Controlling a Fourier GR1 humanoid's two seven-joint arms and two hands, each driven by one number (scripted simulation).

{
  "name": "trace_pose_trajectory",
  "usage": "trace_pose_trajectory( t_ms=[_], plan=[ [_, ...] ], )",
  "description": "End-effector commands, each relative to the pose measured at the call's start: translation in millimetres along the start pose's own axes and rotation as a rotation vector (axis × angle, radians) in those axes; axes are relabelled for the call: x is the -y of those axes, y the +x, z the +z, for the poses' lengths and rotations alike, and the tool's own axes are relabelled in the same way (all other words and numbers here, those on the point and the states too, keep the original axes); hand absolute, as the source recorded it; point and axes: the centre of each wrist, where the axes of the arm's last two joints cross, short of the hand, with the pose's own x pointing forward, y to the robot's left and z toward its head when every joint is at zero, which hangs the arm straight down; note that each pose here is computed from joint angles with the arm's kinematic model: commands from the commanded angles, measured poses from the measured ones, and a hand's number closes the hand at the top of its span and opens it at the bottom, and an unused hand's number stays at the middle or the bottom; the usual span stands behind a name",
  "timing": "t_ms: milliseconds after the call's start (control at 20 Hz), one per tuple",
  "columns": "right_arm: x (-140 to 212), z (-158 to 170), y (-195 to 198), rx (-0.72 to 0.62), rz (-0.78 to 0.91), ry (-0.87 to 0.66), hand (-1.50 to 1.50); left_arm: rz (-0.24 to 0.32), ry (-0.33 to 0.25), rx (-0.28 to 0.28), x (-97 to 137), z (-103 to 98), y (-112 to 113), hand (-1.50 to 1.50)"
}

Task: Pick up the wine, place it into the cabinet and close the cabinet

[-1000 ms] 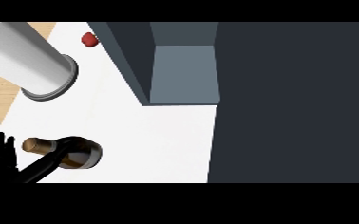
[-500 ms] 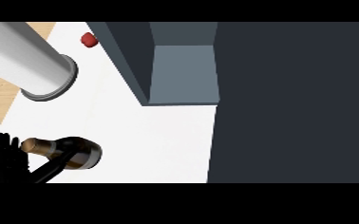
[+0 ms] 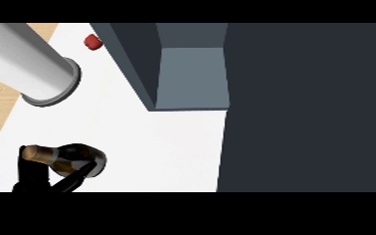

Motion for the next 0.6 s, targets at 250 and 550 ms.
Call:
trace_pose_trajectory(
  t_ms=[250,550],
  plan=[
    [1.9,23.2,38.2,0.100,-0.050,-0.002,-1.50,0.080,-0.005,-0.016,3.7,5.3,-47.0,-1.50],
    [-1.0,32.9,51.6,0.102,-0.033,0.023,-1.50,0.175,0.016,0.003,13.4,-10.1,-44.2,-1.50]
  ],
)
